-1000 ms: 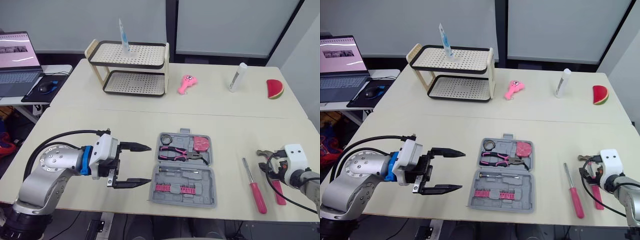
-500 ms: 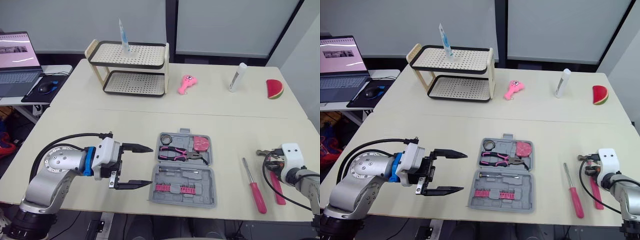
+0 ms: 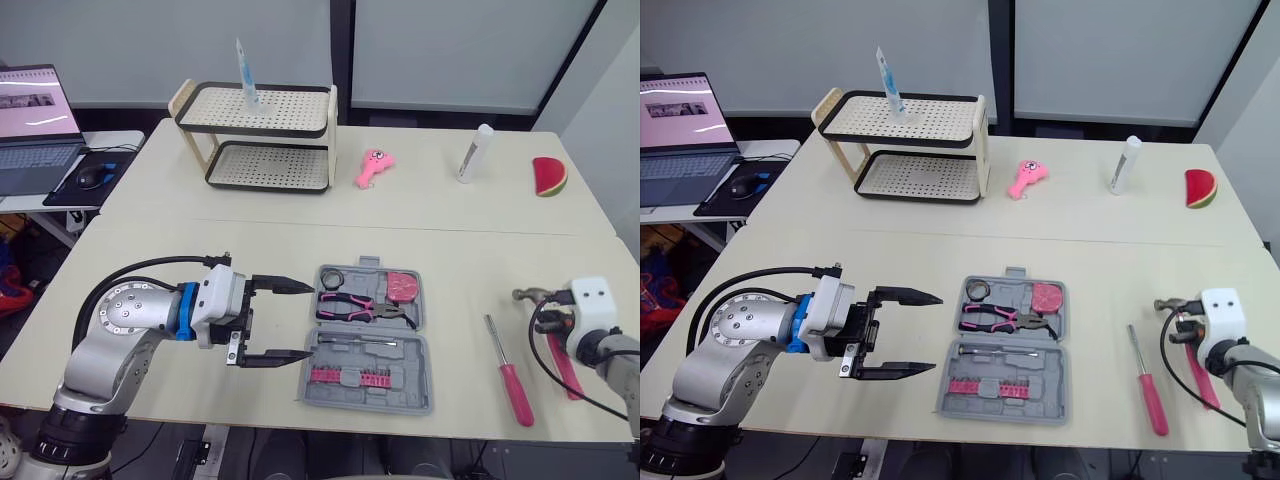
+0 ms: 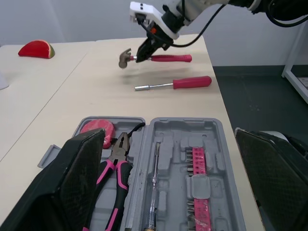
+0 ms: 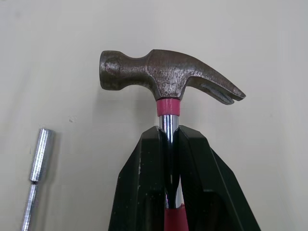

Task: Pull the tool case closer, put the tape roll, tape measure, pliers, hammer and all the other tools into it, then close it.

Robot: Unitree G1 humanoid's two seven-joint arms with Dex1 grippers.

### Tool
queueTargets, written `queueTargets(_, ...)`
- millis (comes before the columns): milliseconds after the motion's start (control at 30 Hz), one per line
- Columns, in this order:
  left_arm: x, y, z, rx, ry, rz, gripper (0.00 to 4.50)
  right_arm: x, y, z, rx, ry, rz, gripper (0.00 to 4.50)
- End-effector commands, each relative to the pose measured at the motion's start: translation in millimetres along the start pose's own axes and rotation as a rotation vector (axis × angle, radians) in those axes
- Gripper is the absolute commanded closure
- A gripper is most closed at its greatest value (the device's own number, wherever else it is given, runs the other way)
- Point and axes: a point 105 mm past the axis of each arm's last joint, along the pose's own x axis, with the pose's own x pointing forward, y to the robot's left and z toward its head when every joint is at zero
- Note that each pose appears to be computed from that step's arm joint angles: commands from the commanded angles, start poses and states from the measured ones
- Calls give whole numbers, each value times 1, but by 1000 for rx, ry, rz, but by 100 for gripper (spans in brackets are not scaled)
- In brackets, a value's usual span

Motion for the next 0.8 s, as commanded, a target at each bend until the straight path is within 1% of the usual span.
queueTargets(33,-2,-1,2,16,19,-11,0,-23,23,31,-13,-79,49,432)
queueTargets(167,-3,-3,1,12,27,-16,0,-32,54,31,49,-84,59,432)
queueTargets(233,-2,-3,1,12,29,-21,0,-33,78,22,76,-67,79,432)
queueTargets(467,1,-5,2,13,32,-41,0,-29,121,-3,143,1,95,432)
queueTargets(533,1,-6,2,15,34,-49,0,-26,127,-11,160,17,80,432)
queueTargets(800,4,-7,4,17,36,-59,0,-9,129,-24,185,33,23,432)
